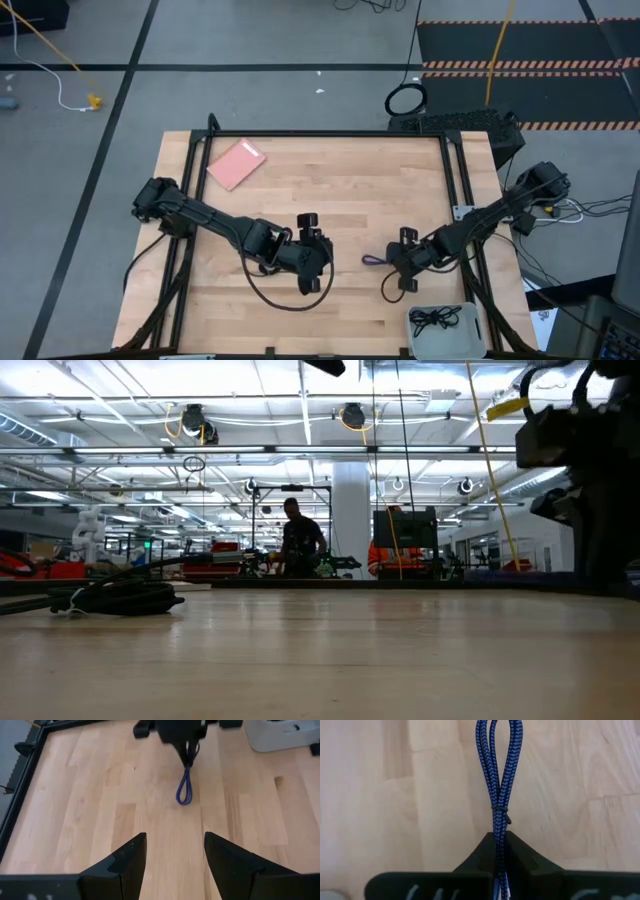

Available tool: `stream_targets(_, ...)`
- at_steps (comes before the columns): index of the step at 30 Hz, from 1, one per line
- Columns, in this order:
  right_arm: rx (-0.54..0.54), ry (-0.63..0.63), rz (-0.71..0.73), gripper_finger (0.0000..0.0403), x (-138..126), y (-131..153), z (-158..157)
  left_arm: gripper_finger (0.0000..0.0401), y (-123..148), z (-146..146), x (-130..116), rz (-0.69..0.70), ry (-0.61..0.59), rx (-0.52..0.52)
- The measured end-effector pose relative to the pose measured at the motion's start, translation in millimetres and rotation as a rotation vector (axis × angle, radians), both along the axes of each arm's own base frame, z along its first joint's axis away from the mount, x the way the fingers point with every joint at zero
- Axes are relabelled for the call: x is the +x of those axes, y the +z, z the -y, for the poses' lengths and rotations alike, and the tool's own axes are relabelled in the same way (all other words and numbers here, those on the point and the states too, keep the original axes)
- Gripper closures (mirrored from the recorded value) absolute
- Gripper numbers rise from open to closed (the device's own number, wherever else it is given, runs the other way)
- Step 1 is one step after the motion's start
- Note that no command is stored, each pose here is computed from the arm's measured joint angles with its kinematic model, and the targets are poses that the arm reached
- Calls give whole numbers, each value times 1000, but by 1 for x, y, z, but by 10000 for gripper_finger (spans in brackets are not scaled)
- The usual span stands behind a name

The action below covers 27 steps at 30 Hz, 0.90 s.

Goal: Pick and place USB-C Cables
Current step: Put the violet charger cable into the bin

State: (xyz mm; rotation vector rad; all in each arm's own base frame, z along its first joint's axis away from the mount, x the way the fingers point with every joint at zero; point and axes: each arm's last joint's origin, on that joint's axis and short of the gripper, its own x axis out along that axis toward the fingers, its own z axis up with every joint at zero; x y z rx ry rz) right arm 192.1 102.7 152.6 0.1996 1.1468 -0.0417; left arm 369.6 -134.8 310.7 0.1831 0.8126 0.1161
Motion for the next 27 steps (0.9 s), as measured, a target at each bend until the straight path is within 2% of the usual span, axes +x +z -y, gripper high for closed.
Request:
stream_targets(11, 135, 30, 135, 397, -9, 44, -17, 199, -3, 2, -1, -6, 7, -13)
stream_targets(17, 148, 133, 71, 397, -18, 86, -38, 199, -4, 11, -6, -30, -20, -44)
stream_targets(21, 199, 119, 19, 397, -31, 113, -53, 199, -7, 22, -15, -74, -30, -49)
stream_targets(27, 311, 111, -14, 397, -53, 121, -84, 199, -9, 47, -30, -104, -75, -57)
